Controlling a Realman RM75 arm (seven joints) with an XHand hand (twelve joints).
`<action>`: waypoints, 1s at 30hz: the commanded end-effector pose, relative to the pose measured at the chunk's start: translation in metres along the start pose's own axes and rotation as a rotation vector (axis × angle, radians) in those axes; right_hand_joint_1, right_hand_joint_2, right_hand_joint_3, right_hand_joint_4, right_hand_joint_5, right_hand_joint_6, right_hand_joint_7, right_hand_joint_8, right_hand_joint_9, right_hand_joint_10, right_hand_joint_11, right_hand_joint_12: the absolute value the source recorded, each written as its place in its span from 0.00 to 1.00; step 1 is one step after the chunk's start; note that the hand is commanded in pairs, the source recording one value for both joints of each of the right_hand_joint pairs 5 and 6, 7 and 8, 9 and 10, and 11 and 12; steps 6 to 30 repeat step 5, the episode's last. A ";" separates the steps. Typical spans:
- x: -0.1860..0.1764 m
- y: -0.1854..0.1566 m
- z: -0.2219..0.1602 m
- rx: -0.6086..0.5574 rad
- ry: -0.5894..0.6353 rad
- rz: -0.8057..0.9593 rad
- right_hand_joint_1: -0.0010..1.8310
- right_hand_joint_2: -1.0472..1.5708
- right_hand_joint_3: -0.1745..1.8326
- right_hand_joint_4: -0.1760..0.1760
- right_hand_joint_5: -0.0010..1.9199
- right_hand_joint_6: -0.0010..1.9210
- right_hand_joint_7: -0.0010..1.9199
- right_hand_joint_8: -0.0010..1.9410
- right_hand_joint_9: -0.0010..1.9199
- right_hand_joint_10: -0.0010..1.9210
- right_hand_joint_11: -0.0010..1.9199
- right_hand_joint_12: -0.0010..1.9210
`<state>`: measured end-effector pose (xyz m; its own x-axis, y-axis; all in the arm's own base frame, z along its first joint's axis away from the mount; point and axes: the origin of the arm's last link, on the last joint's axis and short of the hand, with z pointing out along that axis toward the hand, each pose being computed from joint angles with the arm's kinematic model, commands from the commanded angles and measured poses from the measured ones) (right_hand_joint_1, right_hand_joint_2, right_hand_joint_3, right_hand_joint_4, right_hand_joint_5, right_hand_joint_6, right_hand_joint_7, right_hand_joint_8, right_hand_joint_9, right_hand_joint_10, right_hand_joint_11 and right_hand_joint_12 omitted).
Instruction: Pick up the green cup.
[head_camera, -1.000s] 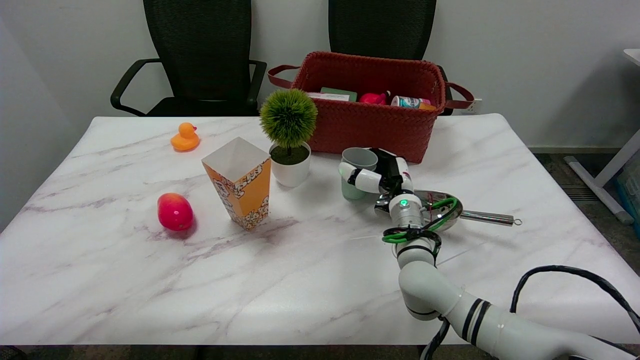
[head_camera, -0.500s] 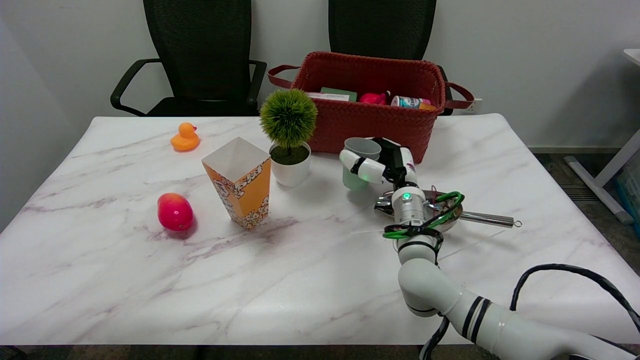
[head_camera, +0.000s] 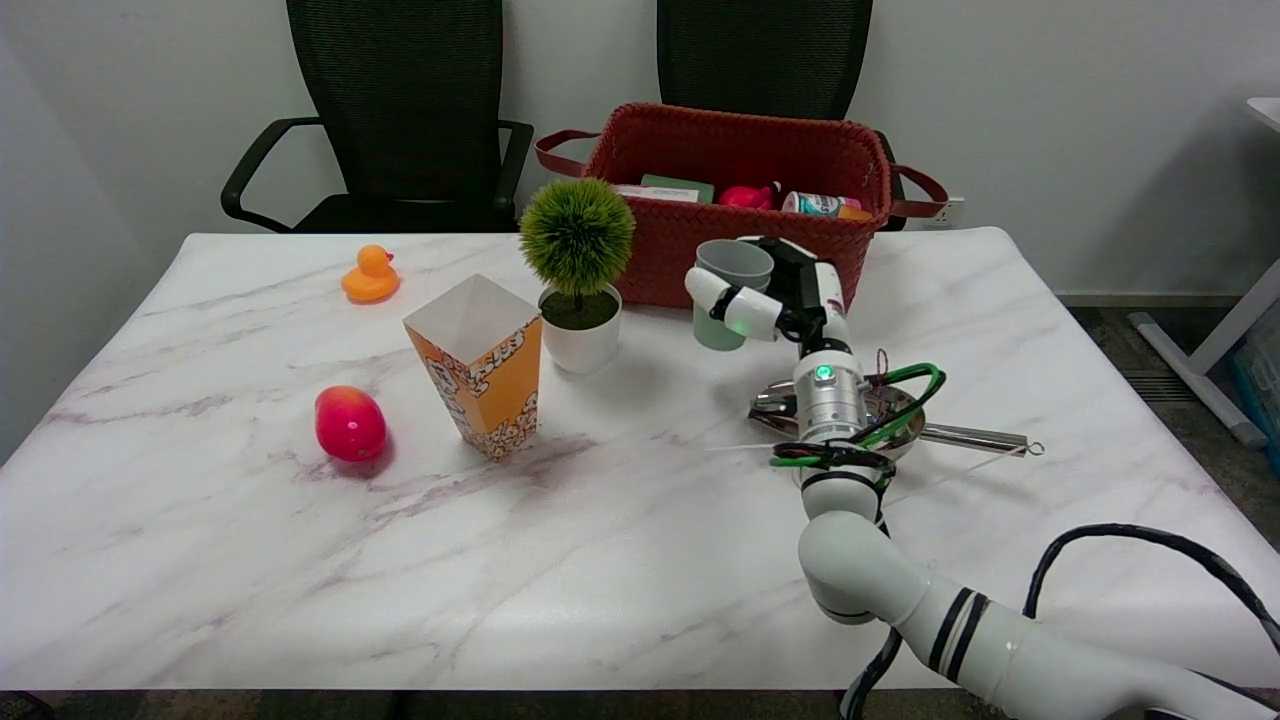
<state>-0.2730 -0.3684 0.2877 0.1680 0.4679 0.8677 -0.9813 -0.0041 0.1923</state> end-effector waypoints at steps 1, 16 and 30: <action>0.013 -0.032 0.003 0.127 0.037 -0.004 0.69 0.70 0.40 0.50 0.36 0.36 0.68 0.67 0.59 0.59 0.51 0.51; 0.015 -0.039 0.004 0.153 0.042 -0.002 0.69 0.70 0.40 0.50 0.36 0.36 0.68 0.67 0.59 0.58 0.52 0.52; 0.015 -0.039 0.004 0.153 0.042 -0.002 0.69 0.70 0.40 0.50 0.36 0.36 0.68 0.67 0.59 0.58 0.52 0.52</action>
